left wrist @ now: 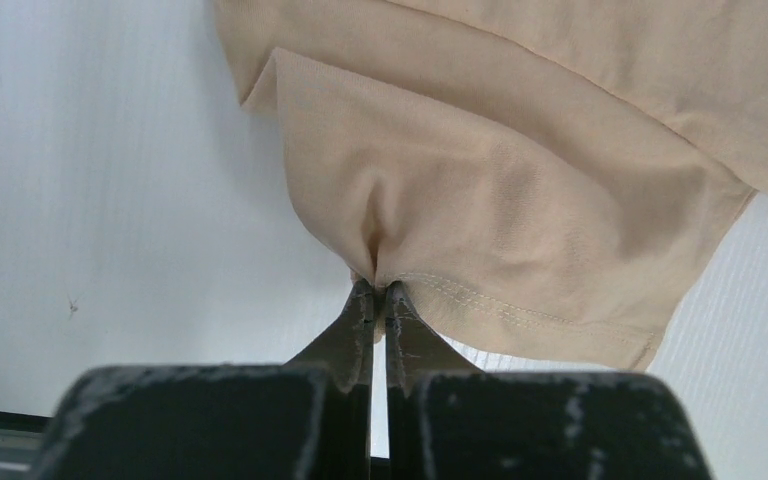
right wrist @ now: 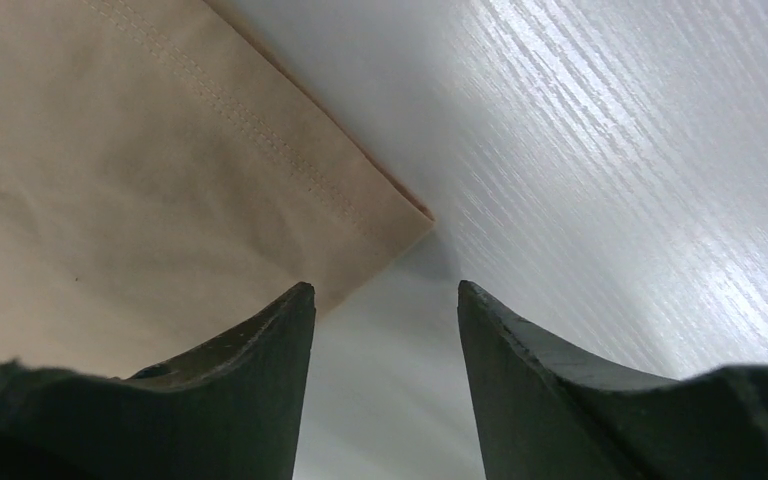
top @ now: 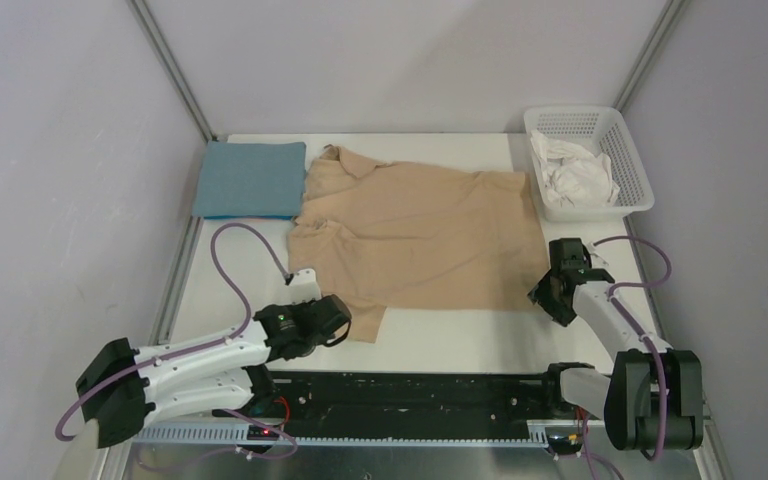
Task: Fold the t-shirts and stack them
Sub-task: Flatten out the tshirt
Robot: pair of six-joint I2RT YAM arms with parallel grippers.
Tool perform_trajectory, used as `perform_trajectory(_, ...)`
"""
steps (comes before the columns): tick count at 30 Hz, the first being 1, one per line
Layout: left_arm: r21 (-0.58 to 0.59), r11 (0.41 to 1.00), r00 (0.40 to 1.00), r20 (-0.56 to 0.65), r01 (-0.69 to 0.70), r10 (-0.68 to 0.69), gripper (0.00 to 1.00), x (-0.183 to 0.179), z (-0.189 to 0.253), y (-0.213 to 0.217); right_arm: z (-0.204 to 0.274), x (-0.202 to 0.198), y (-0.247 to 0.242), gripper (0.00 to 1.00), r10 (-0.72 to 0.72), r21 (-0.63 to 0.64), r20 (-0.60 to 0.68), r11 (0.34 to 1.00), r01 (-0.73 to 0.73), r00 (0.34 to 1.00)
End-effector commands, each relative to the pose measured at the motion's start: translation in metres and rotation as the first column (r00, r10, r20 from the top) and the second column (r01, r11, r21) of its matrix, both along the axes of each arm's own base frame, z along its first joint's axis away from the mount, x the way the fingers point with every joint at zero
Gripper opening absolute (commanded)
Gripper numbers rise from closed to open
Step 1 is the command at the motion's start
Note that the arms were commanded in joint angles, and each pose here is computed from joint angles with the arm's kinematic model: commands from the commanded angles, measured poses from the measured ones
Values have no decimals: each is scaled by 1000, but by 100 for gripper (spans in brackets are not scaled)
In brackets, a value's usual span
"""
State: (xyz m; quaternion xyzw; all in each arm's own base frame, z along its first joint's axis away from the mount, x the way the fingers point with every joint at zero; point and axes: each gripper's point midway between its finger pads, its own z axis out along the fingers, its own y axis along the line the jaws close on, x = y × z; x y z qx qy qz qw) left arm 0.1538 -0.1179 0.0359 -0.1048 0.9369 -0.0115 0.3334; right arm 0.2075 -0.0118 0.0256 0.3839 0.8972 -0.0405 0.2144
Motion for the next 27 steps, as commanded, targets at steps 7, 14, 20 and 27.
perform_trajectory(7,20,999,998,49,-28,27,0,9,0,6,-7,13,4,52,10,24,21,1000,-11,1000)
perform_trajectory(14,3,999,998,46,-44,44,0,7,-3,8,-20,18,8,46,-10,46,0,999,10,1000)
perform_trajectory(20,-15,998,997,53,-54,55,0,7,-1,10,-25,23,8,29,-17,49,-3,999,17,1000)
perform_trajectory(27,-67,995,985,150,-74,84,0,26,30,8,2,44,16,0,73,65,140,994,-83,988)
